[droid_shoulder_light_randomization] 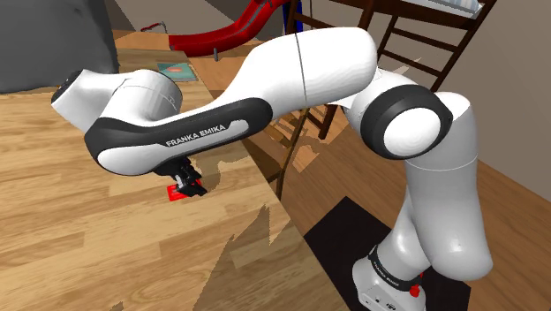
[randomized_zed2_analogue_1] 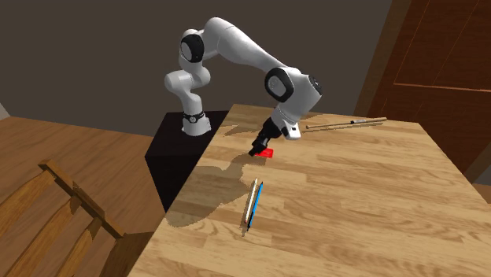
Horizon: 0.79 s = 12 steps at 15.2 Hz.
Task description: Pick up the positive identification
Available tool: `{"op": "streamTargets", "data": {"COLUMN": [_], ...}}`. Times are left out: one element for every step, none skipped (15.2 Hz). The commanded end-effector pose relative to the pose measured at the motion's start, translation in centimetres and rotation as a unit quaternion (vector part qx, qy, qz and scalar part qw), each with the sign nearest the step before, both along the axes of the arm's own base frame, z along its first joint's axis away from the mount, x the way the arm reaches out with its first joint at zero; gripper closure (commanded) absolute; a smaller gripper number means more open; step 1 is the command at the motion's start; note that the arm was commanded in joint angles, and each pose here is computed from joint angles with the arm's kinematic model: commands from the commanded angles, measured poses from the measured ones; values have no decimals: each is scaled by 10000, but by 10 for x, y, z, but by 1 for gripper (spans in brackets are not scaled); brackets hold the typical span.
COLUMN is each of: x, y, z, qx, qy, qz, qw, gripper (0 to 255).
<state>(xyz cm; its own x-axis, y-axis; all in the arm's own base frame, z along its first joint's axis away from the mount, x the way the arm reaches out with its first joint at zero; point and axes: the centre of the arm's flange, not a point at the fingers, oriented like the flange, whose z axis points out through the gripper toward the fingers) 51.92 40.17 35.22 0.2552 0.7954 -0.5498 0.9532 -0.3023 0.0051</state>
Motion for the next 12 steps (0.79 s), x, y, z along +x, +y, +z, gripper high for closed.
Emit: {"op": "streamTargets", "data": {"x": [-1,-1,-1,-1,-1,-1,-1,-1,-1,-1,-1,-1], "y": [0,0,0,0,0,0,0,0,0,0,0,0], "z": [10,16,21,26,31,37,42,47,53,58,59,59], "qx": [-2,-2,-2,-2,-2,-2,-2,-2,-2,-2,-2,-2], "qy": [2,2,2,2,2,2,2,2,2,2,2,2], "qz": [0,0,0,0,0,0,0,0,0,0,0,0], "qw": [10000,10000,10000,10000,10000,10000,10000,10000,10000,10000,10000,10000], "gripper": [255,255,255,255,255,255,255,255,255,255,255,255]}}
